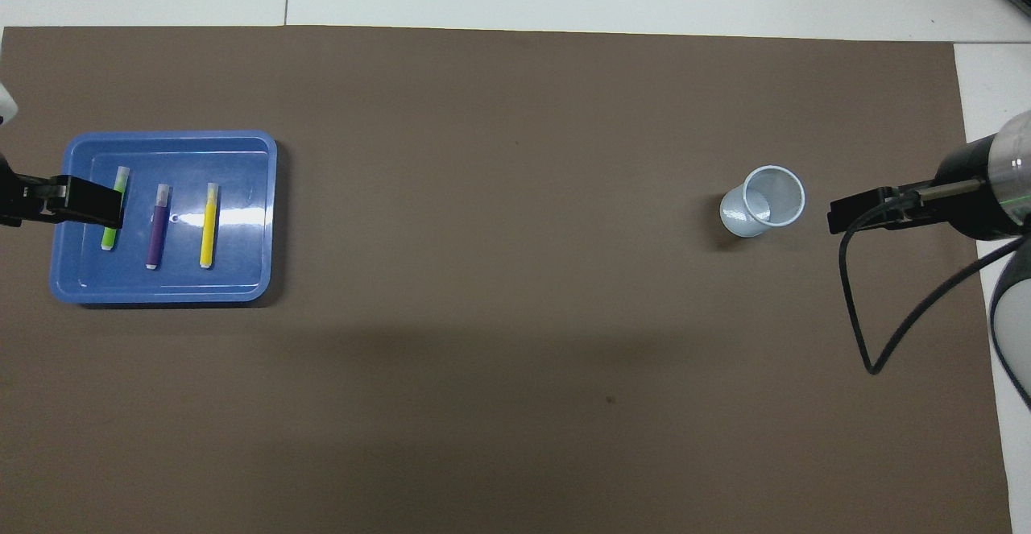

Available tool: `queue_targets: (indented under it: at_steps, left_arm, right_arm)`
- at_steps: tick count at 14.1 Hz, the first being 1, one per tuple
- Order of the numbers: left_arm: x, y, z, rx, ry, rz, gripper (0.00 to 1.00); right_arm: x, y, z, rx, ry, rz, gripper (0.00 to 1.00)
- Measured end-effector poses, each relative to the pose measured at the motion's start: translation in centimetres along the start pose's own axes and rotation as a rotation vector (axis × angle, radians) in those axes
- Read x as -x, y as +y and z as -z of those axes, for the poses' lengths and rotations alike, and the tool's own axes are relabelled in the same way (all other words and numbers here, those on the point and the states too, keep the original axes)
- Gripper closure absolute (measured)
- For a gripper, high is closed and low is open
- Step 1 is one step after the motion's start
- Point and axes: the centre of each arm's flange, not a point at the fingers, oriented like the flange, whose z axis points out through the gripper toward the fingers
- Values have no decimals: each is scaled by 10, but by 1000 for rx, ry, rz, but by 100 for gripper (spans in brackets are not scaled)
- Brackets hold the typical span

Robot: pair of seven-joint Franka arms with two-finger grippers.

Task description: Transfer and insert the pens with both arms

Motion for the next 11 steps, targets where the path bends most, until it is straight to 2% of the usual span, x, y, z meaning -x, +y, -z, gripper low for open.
queue_targets:
  at_steps: [5,11]
  left_arm:
    - [0,0,0,0,-4,0,0]
    - [7,-12,-17,-1,-44,21,0]
  right_arm:
    - [0,-3,0,-30,4,0,0]
    - [-1,-4,-2,-40,0,-1,0]
